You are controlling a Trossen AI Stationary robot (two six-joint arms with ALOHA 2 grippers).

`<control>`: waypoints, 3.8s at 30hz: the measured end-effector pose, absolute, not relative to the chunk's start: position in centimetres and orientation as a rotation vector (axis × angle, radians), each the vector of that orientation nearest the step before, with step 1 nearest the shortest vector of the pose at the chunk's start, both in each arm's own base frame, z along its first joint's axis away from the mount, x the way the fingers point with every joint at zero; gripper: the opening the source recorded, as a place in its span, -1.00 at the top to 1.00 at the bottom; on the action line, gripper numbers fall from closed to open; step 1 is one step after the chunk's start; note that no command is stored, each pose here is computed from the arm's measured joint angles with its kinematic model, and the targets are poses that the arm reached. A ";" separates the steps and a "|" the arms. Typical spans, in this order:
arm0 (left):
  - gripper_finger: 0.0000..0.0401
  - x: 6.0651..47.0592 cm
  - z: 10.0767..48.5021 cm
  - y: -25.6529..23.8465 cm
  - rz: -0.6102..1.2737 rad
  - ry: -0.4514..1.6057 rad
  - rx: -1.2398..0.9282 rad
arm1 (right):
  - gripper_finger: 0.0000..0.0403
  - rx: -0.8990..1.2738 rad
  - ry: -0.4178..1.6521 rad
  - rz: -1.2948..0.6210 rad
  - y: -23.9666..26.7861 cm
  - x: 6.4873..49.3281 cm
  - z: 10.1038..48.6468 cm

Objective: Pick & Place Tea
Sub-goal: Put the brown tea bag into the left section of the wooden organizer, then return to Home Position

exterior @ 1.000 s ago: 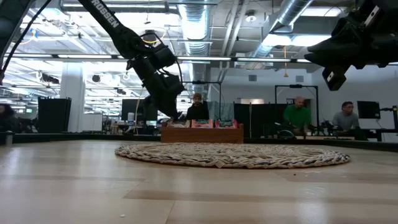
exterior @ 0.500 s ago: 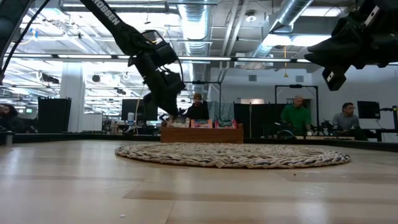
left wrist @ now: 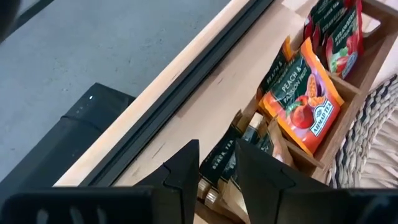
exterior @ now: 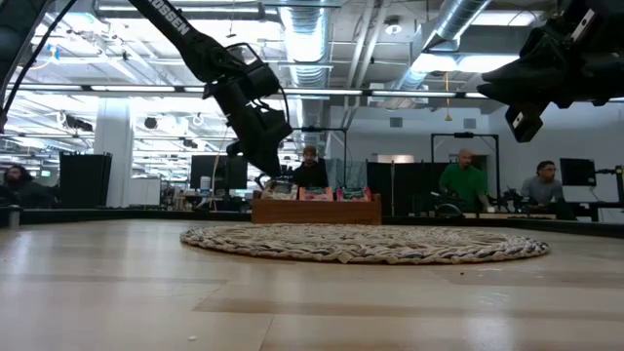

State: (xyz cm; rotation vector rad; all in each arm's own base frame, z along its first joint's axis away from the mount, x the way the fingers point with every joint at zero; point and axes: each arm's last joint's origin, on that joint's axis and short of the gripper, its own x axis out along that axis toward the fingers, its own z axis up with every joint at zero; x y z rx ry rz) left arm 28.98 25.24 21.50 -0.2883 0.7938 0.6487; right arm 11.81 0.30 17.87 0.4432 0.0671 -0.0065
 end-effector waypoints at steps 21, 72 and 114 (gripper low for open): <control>0.52 28.9 20.0 25.3 0.654 0.880 -0.291 | 0.65 0.443 0.067 -0.006 0.3 11.8 17.9; 0.52 11.5 23.1 3.0 -0.094 -0.090 -0.385 | 0.65 0.376 -0.099 0.193 0.7 10.3 19.7; 0.52 10.6 17.6 2.8 0.054 -0.104 -0.319 | 0.65 0.089 0.093 0.002 0.6 10.4 17.5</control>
